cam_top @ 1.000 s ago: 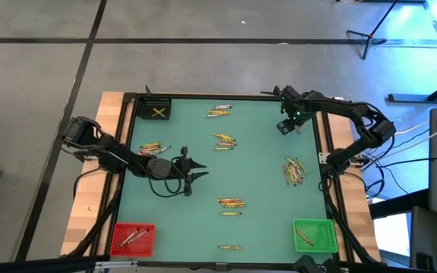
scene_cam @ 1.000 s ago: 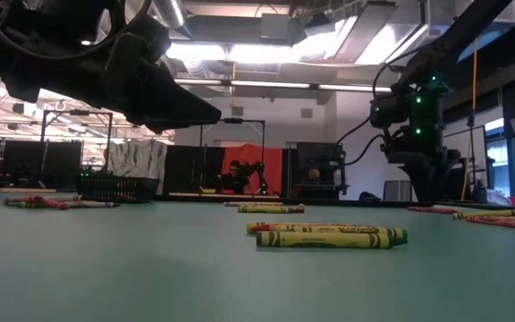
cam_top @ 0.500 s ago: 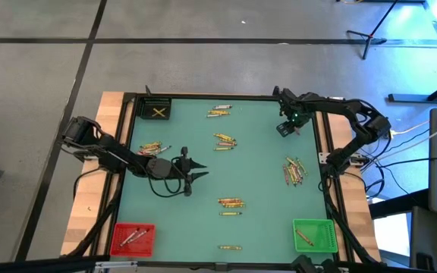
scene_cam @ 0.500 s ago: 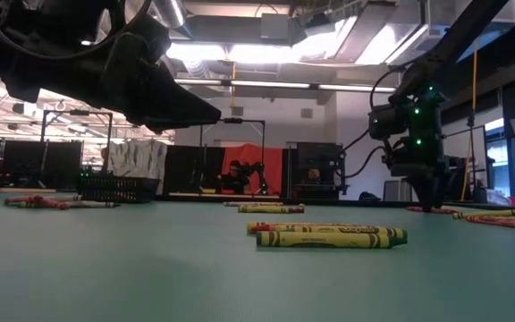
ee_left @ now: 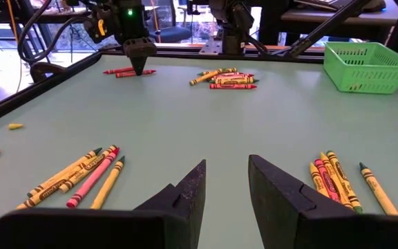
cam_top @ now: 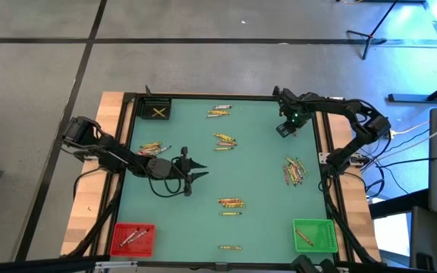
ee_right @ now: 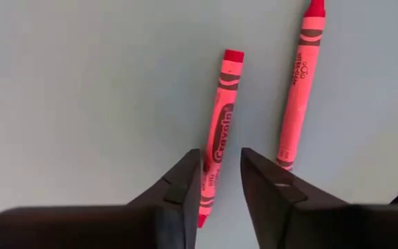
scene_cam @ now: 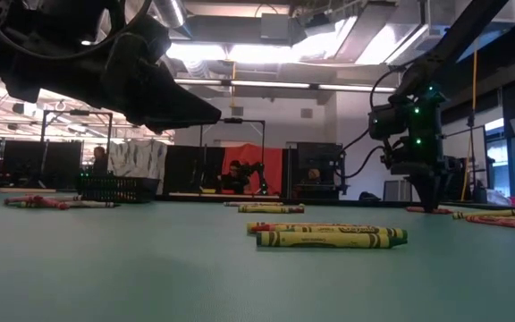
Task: Sort crayons
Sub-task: Put the red crayon into the green bin
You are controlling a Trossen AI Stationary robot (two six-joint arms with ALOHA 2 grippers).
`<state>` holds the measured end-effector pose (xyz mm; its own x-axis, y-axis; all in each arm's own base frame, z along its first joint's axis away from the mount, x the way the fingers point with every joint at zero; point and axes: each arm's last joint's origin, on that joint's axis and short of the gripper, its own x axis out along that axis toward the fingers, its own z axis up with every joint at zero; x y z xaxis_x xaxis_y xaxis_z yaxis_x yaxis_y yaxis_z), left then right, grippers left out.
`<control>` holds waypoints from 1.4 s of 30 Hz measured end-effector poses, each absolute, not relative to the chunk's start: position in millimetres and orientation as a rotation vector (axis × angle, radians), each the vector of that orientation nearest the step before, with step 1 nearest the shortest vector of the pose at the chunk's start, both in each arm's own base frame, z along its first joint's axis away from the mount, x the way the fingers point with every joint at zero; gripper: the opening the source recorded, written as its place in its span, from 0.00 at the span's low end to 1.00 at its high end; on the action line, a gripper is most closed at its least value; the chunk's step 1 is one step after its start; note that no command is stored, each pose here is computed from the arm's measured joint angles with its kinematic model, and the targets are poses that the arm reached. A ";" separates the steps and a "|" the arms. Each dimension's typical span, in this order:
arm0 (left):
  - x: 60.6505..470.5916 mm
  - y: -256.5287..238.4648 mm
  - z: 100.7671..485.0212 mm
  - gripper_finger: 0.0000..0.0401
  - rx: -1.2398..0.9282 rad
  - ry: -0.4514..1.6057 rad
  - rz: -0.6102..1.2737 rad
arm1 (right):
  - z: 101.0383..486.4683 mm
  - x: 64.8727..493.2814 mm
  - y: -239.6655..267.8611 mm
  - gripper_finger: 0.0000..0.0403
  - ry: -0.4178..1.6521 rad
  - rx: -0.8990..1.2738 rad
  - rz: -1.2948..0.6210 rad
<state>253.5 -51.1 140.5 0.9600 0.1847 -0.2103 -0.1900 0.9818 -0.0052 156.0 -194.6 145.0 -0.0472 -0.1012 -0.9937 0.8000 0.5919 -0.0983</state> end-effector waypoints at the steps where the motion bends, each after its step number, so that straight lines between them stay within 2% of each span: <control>1: 253.5 -51.1 140.5 0.23 -0.025 0.211 0.190 | 145.0 156.2 -194.4 0.23 1.438 0.640 -0.808; 10: 253.5 -51.1 140.4 0.23 -0.025 0.211 0.190 | 146.0 158.7 -193.1 0.03 1.403 0.670 -0.693; 21: 253.5 -51.1 140.5 0.23 -0.025 0.211 0.190 | 147.1 164.7 -189.9 0.01 1.373 0.672 -0.637; 26: 253.5 -51.1 140.5 0.23 -0.025 0.211 0.190 | 146.7 172.6 -184.3 0.08 1.365 0.661 -0.638; 34: 253.5 -51.1 140.5 0.23 -0.025 0.211 0.190 | 145.8 190.4 -175.8 0.30 1.321 0.590 -0.584; 38: 253.5 -51.1 140.5 0.23 -0.025 0.211 0.190 | 139.6 198.6 -174.1 0.31 1.321 0.568 -0.571; 42: 253.5 -51.1 140.5 0.23 -0.025 0.211 0.190 | 130.7 201.1 -174.0 0.26 1.366 0.564 -0.575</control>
